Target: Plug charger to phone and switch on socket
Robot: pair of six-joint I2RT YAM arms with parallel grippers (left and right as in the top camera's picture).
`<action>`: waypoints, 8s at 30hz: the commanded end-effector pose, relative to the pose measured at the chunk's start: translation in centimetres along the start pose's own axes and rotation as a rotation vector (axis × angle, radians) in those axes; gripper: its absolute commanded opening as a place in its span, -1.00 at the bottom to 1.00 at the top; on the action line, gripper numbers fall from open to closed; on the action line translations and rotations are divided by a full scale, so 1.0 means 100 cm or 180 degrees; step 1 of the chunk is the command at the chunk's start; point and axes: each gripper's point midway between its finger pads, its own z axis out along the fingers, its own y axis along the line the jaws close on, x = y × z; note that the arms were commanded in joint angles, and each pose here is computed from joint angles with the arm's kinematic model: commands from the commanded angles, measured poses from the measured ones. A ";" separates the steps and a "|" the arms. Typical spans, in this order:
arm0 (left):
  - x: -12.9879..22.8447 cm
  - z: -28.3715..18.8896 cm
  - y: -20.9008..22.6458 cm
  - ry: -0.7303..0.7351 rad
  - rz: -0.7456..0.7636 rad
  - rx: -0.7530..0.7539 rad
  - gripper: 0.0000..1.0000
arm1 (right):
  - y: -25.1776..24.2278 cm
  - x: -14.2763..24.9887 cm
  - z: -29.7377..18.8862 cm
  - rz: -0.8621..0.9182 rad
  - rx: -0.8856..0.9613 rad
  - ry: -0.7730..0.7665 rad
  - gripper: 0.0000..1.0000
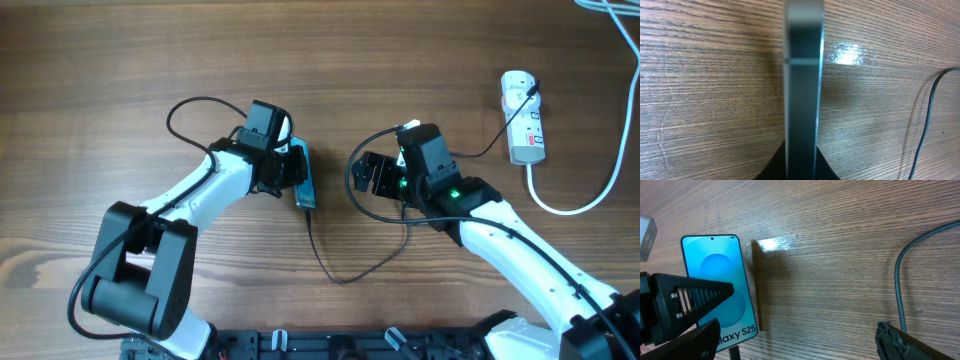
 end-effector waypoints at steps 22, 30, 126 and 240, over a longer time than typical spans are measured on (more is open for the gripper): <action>-0.003 0.002 -0.001 -0.0040 -0.0009 0.0008 -0.33 | 0.002 -0.007 -0.003 -0.0037 0.0007 -0.0085 0.99; -0.002 0.004 0.001 -0.0020 0.0007 -0.0005 -0.37 | 0.002 -0.007 -0.003 -0.0039 0.0007 -0.0085 1.00; -0.037 -0.010 0.088 -0.0179 -0.0957 -0.0219 1.00 | -0.329 -0.160 -0.153 0.2657 0.2365 -0.0596 0.99; -0.037 -0.010 0.088 -0.0179 -0.0957 -0.0219 1.00 | -0.353 -0.118 -0.023 0.1935 0.1919 0.0295 1.00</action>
